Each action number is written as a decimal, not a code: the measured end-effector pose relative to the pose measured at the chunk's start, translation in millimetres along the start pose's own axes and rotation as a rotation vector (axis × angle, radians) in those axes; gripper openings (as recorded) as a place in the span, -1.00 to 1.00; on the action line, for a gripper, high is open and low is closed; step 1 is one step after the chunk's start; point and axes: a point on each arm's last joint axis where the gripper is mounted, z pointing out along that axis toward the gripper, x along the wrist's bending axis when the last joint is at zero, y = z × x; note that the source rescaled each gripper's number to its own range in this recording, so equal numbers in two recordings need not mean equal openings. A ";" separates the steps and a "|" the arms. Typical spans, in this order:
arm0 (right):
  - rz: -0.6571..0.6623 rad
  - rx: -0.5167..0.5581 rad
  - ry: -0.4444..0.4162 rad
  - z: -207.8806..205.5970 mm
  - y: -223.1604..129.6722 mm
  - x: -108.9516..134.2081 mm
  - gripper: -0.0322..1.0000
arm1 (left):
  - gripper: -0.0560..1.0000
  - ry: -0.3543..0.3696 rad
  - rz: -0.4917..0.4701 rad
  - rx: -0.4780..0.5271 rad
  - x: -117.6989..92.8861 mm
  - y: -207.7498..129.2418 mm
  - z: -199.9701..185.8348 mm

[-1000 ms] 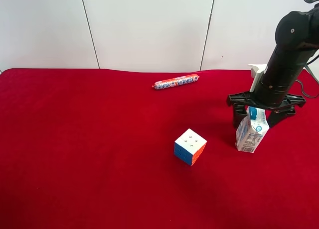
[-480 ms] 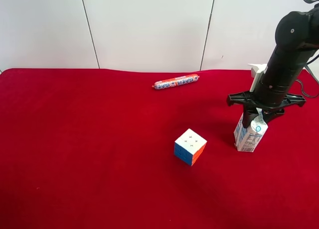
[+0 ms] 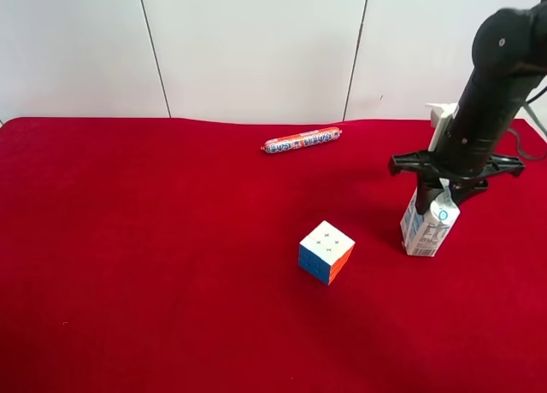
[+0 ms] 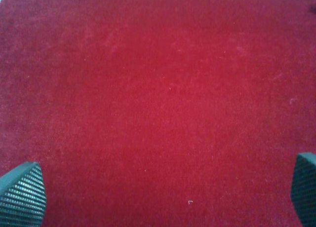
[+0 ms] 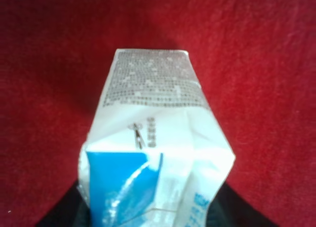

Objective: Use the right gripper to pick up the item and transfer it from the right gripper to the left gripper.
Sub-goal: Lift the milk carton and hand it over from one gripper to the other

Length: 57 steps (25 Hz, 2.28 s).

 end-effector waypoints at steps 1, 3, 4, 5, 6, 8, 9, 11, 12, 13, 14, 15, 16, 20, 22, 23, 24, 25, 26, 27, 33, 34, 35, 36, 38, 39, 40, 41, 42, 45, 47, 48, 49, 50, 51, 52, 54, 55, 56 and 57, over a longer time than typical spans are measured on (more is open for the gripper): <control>-0.001 -0.014 0.002 -6.5 0.8 0.3 -0.94 | 1.00 0.000 0.000 0.000 0.0 0.0 0.0; -0.009 -0.045 0.007 -21.5 2.0 0.8 -0.94 | 1.00 0.000 0.000 0.000 0.0 0.0 0.0; -0.011 -0.063 0.010 -29.3 2.0 1.0 -0.94 | 1.00 0.000 0.000 0.000 0.0 0.0 0.0; -0.011 -0.076 0.012 -35.3 1.3 1.0 -0.94 | 1.00 0.000 0.000 0.000 0.0 0.0 0.0; -0.015 -0.088 0.013 -41.3 -0.2 1.0 -0.94 | 1.00 0.000 0.000 0.000 0.0 0.0 0.0; -0.019 -0.107 0.016 -51.0 -3.6 0.7 -0.94 | 1.00 0.000 0.000 0.000 0.0 0.0 0.0; -0.020 -0.108 0.017 -54.1 -5.3 0.8 -0.94 | 1.00 0.000 0.000 0.000 0.0 0.0 0.0; -0.035 -0.118 0.019 -60.6 -9.1 4.2 -0.94 | 1.00 0.000 0.000 0.000 0.0 0.0 0.0; -0.050 -0.125 0.020 -63.1 -10.6 6.9 -0.94 | 1.00 0.000 0.000 0.000 0.0 0.0 0.0; -0.071 -0.134 0.025 -65.0 -11.9 11.8 -0.94 | 1.00 0.000 0.000 0.000 0.0 0.0 0.0; -0.101 -0.139 0.032 -66.5 -13.6 17.8 -0.94 | 1.00 0.000 0.000 0.000 0.0 0.0 0.0; -0.129 -0.141 0.044 -67.4 -15.2 23.6 -0.94 | 1.00 0.000 0.000 0.000 0.0 0.0 0.0; -0.160 -0.138 0.063 -67.3 -16.9 31.2 -0.94 | 1.00 0.000 0.000 0.000 0.0 0.0 0.0; -0.280 -0.144 0.147 -71.3 -23.7 62.3 -0.94 | 1.00 0.000 0.000 0.000 0.0 0.0 0.0; -0.338 -0.167 0.175 -79.5 -24.7 77.5 -0.94 | 1.00 0.000 0.000 0.000 0.0 0.0 0.0; -0.365 -0.182 0.185 -84.2 -25.3 85.5 -0.94 | 1.00 0.000 0.000 0.000 0.0 0.0 0.0; -0.392 -0.202 0.195 -90.4 -25.6 93.8 -0.94 | 1.00 0.000 0.000 0.000 0.0 0.0 0.0; -0.418 -0.224 0.205 -96.9 -26.1 102.2 -0.94 | 1.00 0.000 0.000 0.000 0.0 0.0 0.0; -0.439 -0.241 0.215 -102.4 -26.8 109.1 -0.94 | 1.00 0.000 0.001 0.000 0.0 0.0 0.0; -0.464 -0.262 0.226 -108.9 -28.0 117.4 -0.94 | 1.00 -0.001 0.003 0.000 -0.1 0.0 0.0; -0.631 -0.330 0.297 -130.4 -43.7 157.4 -0.94 | 1.00 -0.055 0.069 0.022 -4.8 1.8 3.3; -0.656 -0.328 0.316 -131.4 -47.5 162.7 -0.94 | 1.00 -0.073 0.087 0.042 -6.2 3.3 6.2; -0.671 -0.323 0.338 -132.2 -51.2 167.7 -0.94 | 1.00 -0.092 0.113 0.066 -7.6 4.8 9.6; -0.690 -0.318 0.358 -132.0 -54.3 172.2 -0.94 | 1.00 -0.110 0.140 0.087 -8.8 6.1 12.6; -0.715 -0.303 0.407 -132.3 -59.9 180.3 -0.94 | 1.00 -0.165 0.178 0.133 -11.8 9.7 19.6; -0.729 -0.299 0.431 -132.5 -62.3 183.8 -0.94 | 1.00 -0.196 0.199 0.154 -13.2 11.3 22.8; -0.743 -0.295 0.449 -132.1 -64.0 186.9 -0.94 | 1.00 -0.227 0.228 0.169 -14.4 13.0 24.6; -0.751 -0.291 0.469 -132.4 -65.5 189.3 -0.94 | 1.00 -0.259 0.261 0.181 -15.6 15.1 26.4; -0.756 -0.286 0.488 -132.3 -66.9 191.7 -0.94 | 1.00 -0.288 0.295 0.189 -16.6 16.7 28.1; -0.757 -0.273 0.528 -131.1 -67.8 195.8 -0.94 | 1.00 -0.364 0.399 0.203 -20.0 23.5 31.8; -0.753 -0.262 0.543 -129.0 -67.8 198.3 -0.94 | 1.00 -0.399 0.449 0.200 -22.3 30.0 35.3; -0.756 -0.261 0.546 -127.5 -67.1 199.3 -0.94 | 1.00 -0.412 0.476 0.198 -23.4 34.0 37.3; -0.756 -0.258 0.556 -126.8 -67.1 200.4 -0.94 | 1.00 -0.423 0.502 0.192 -24.7 38.6 39.4; -0.758 -0.253 0.565 -125.5 -66.9 201.6 -0.94 | 1.00 -0.432 0.528 0.185 -26.2 42.9 42.0; -0.765 -0.253 0.572 -125.4 -67.3 202.7 -0.94 | 1.00 -0.444 0.560 0.173 -27.8 47.5 43.8; -0.766 -0.251 0.586 -125.4 -67.6 203.8 -0.94 | 1.00 -0.457 0.587 0.169 -30.1 51.7 46.5; -0.764 -0.244 0.617 -125.0 -68.1 206.6 -0.94 | 1.00 -0.484 0.638 0.166 -35.2 58.8 52.4; -0.764 -0.240 0.634 -125.0 -68.4 208.0 -0.94 | 1.00 -0.504 0.664 0.172 -38.8 61.4 56.0; -0.764 -0.238 0.650 -124.9 -68.6 209.3 -0.94 | 1.00 -0.525 0.690 0.177 -43.1 63.6 60.1; -0.763 -0.241 0.663 -124.9 -68.4 210.6 -0.94 | 1.00 -0.543 0.713 0.183 -47.5 64.7 65.0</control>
